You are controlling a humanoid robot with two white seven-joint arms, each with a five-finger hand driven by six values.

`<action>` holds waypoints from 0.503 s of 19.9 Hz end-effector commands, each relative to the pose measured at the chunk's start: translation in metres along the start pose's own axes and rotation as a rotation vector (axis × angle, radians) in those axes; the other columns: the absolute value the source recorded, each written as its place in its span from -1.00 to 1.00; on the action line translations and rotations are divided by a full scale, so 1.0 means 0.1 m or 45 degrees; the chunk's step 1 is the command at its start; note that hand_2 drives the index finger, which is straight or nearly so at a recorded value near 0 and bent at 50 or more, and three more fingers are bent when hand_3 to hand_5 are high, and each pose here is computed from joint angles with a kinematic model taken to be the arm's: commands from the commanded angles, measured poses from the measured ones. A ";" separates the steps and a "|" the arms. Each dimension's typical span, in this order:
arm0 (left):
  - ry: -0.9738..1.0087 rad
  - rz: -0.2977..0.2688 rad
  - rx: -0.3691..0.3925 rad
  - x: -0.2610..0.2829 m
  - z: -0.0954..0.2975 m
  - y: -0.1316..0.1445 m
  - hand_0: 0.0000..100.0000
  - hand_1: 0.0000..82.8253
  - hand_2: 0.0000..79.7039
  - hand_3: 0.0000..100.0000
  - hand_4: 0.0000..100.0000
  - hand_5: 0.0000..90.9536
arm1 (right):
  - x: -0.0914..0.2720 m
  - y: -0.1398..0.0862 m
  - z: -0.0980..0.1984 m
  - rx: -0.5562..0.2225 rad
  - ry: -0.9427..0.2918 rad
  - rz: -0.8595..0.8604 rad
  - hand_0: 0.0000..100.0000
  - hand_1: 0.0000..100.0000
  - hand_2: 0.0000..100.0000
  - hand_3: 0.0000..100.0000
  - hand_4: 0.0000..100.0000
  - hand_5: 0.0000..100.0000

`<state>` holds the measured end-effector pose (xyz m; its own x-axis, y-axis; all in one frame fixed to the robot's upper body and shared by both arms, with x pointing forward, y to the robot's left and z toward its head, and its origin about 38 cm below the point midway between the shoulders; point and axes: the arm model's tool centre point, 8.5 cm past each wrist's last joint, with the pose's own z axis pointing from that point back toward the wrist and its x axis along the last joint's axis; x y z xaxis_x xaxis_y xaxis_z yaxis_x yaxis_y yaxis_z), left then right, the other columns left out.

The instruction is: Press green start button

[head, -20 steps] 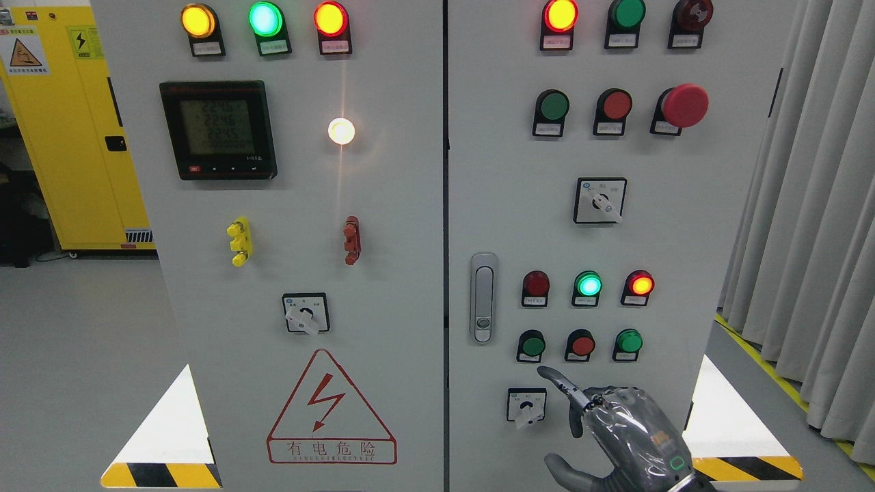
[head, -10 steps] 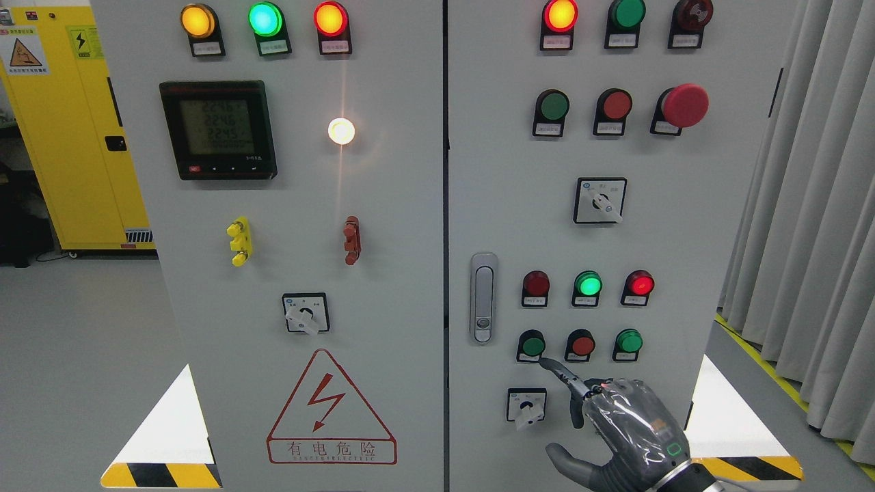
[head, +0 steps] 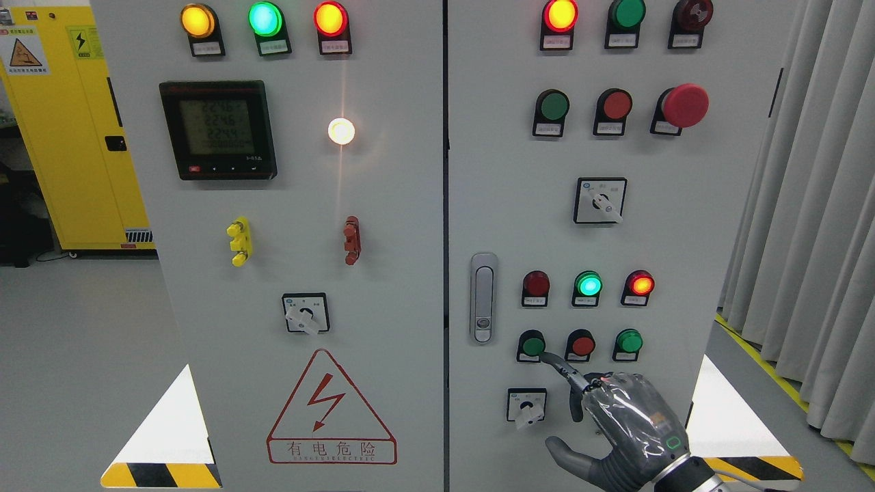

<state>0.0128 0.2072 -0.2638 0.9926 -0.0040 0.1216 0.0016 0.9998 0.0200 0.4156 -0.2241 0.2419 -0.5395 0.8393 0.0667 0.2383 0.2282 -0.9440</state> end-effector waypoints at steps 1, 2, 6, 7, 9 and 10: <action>-0.055 0.000 -0.006 0.20 -0.02 -0.01 -0.76 0.34 -1.00 -1.00 -1.00 -1.00 | -0.01 0.00 -0.01 0.000 0.003 0.000 -0.34 0.38 -1.00 0.48 0.49 0.37; -0.055 0.000 -0.006 0.20 -0.02 -0.01 -0.76 0.34 -1.00 -1.00 -1.00 -1.00 | 0.00 0.00 -0.01 -0.002 0.001 -0.002 -0.34 0.38 -1.00 0.48 0.48 0.37; -0.055 0.000 -0.006 0.20 -0.02 -0.01 -0.76 0.34 -1.00 -1.00 -1.00 -1.00 | 0.01 0.00 -0.02 -0.003 -0.005 -0.001 -0.34 0.38 -1.00 0.48 0.49 0.37; -0.055 0.000 -0.006 0.20 -0.02 -0.01 -0.76 0.34 -1.00 -1.00 -1.00 -1.00 | 0.02 0.00 -0.03 0.000 -0.007 -0.002 -0.34 0.38 -1.00 0.48 0.49 0.37; -0.055 0.000 -0.006 0.20 -0.02 -0.01 -0.76 0.34 -1.00 -1.00 -1.00 -1.00 | 0.02 0.00 -0.03 0.000 -0.010 -0.001 -0.33 0.38 -1.00 0.48 0.49 0.37; -0.055 0.000 -0.006 0.20 -0.02 -0.01 -0.76 0.34 -1.00 -1.00 -1.00 -1.00 | 0.04 0.00 -0.03 0.000 -0.015 -0.002 -0.33 0.38 -1.00 0.48 0.49 0.37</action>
<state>0.0128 0.2072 -0.2638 0.9926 -0.0040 0.1217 0.0016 0.9998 0.0200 0.4166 -0.2238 0.2430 -0.5399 0.8391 0.0661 0.2393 0.2283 -0.9437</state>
